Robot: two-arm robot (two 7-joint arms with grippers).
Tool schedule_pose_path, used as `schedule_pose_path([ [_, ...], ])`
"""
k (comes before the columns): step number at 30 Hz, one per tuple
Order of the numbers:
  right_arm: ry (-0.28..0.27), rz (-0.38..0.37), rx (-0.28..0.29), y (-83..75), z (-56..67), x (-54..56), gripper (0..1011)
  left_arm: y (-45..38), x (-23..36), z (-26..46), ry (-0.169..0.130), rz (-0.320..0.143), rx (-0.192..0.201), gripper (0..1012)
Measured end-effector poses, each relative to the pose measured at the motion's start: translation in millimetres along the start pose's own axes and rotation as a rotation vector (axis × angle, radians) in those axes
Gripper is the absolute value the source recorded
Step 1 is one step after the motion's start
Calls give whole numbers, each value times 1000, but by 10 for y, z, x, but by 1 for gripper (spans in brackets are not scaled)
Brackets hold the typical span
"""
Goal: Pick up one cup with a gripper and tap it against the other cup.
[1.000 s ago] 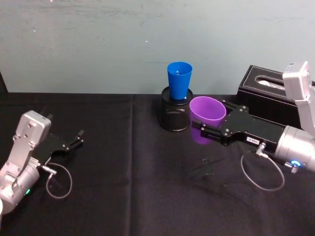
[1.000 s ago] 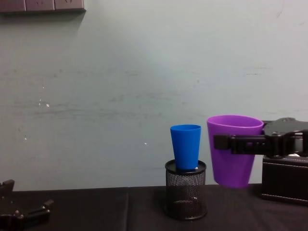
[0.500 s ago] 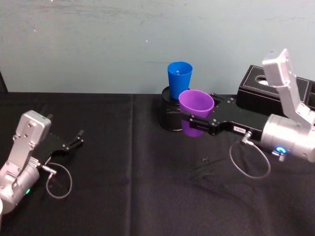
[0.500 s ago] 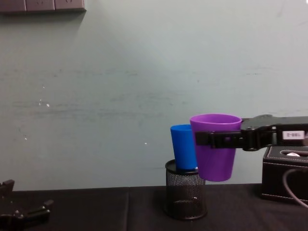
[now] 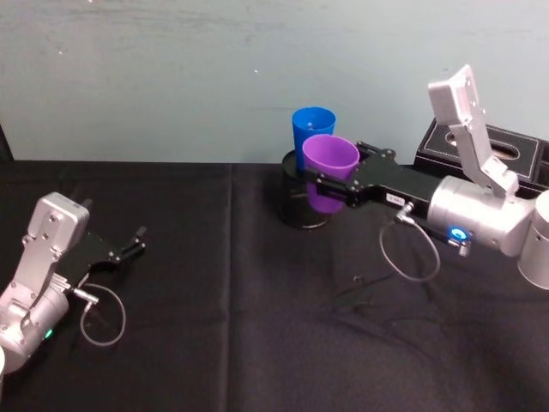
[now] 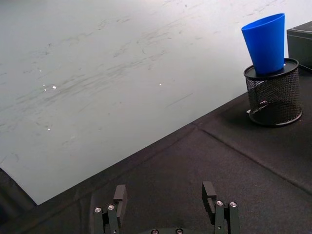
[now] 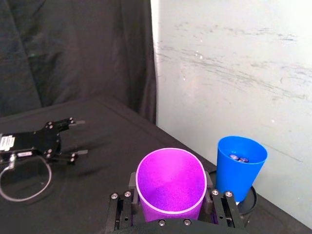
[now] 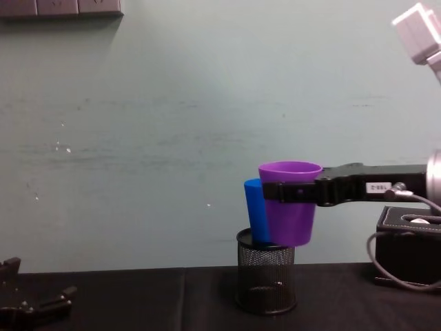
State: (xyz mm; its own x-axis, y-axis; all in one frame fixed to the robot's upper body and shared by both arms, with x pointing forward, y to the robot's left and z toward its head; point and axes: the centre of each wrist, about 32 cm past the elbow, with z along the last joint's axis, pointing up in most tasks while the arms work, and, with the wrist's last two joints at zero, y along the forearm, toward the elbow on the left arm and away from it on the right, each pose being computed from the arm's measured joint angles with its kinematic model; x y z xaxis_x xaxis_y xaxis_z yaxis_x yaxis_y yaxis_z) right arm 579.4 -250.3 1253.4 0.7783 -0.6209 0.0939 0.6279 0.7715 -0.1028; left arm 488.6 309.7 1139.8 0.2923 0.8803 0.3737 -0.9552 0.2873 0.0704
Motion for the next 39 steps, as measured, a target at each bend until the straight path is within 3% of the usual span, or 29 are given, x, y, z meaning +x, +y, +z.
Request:
schedule_pose_path([
  [21, 6, -70, 15, 350, 39, 211, 728, 0, 0, 0, 0, 0, 0, 1011],
  [39, 9, -105, 7, 532, 31, 285, 726, 0, 0, 0, 0, 0, 0, 1011],
])
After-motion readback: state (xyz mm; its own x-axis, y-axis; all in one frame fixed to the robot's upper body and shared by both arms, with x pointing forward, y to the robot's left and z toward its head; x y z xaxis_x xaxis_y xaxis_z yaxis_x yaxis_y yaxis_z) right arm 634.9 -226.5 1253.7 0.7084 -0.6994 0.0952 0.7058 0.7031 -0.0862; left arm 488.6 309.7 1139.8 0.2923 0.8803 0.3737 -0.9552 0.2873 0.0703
